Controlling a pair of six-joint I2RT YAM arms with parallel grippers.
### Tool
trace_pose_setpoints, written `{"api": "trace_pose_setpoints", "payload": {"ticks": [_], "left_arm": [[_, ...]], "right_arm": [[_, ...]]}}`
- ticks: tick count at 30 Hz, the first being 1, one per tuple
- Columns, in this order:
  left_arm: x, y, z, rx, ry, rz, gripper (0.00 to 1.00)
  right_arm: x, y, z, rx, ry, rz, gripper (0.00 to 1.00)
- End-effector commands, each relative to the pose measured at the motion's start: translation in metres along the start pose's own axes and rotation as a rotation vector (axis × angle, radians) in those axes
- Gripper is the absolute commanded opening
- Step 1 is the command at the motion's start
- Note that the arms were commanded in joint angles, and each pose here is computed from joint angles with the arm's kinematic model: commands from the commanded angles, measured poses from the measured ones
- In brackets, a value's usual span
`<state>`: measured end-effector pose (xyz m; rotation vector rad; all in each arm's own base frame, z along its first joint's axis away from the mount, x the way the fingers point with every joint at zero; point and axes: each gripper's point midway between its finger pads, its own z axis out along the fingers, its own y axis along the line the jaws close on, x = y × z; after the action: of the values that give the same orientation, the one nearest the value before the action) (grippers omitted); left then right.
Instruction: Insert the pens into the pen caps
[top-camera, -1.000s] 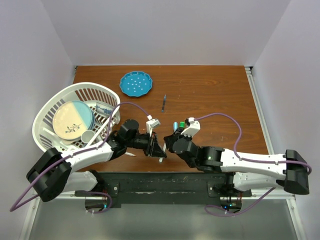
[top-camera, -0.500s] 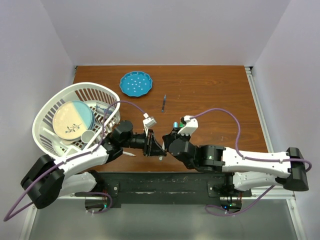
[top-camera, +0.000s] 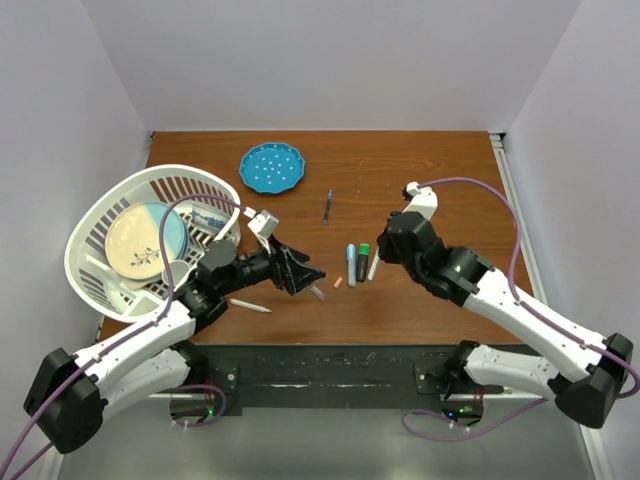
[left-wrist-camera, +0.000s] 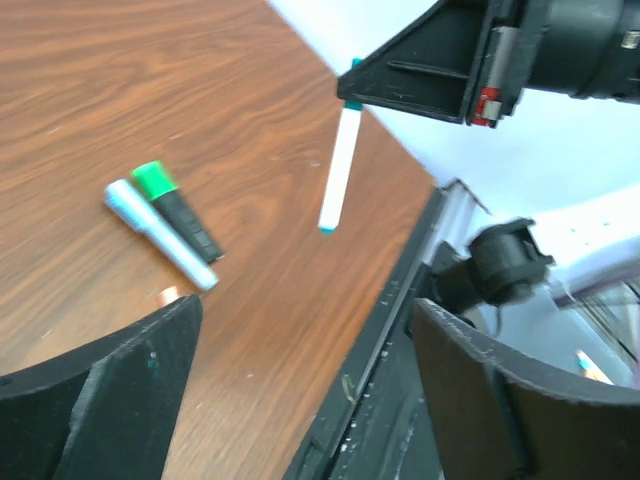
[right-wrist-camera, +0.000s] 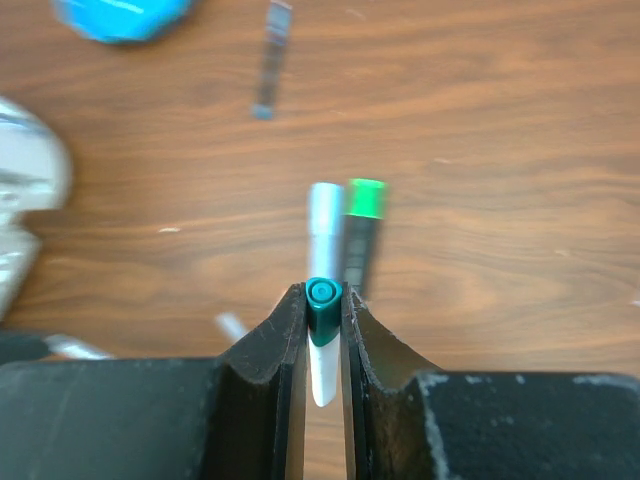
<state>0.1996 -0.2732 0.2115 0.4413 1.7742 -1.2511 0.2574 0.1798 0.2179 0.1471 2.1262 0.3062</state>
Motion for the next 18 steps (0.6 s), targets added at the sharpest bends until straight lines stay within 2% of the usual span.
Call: {"api": "trace_pose_setpoints", "payload": {"ticks": [1,3,10,18], "left_arm": [[-0.003,0.027,-0.008,-0.176,-0.012,-0.011,0.94],[-0.006,0.032,-0.009,-0.218,-0.022,-0.023,1.0],[0.001,0.072,-0.034,-0.504,0.083,-0.007,1.0],[-0.007,0.08,-0.054,-0.613,0.087,0.029,0.98]], "right_arm": [[0.037,-0.037,0.029,0.061,0.205,-0.131,0.0],[0.039,-0.046,0.042,0.076,0.238,-0.114,0.0],[0.057,-0.051,0.095,0.073,0.365,-0.061,0.05],[0.079,-0.051,0.145,0.098,0.452,-0.02,0.1]]}}
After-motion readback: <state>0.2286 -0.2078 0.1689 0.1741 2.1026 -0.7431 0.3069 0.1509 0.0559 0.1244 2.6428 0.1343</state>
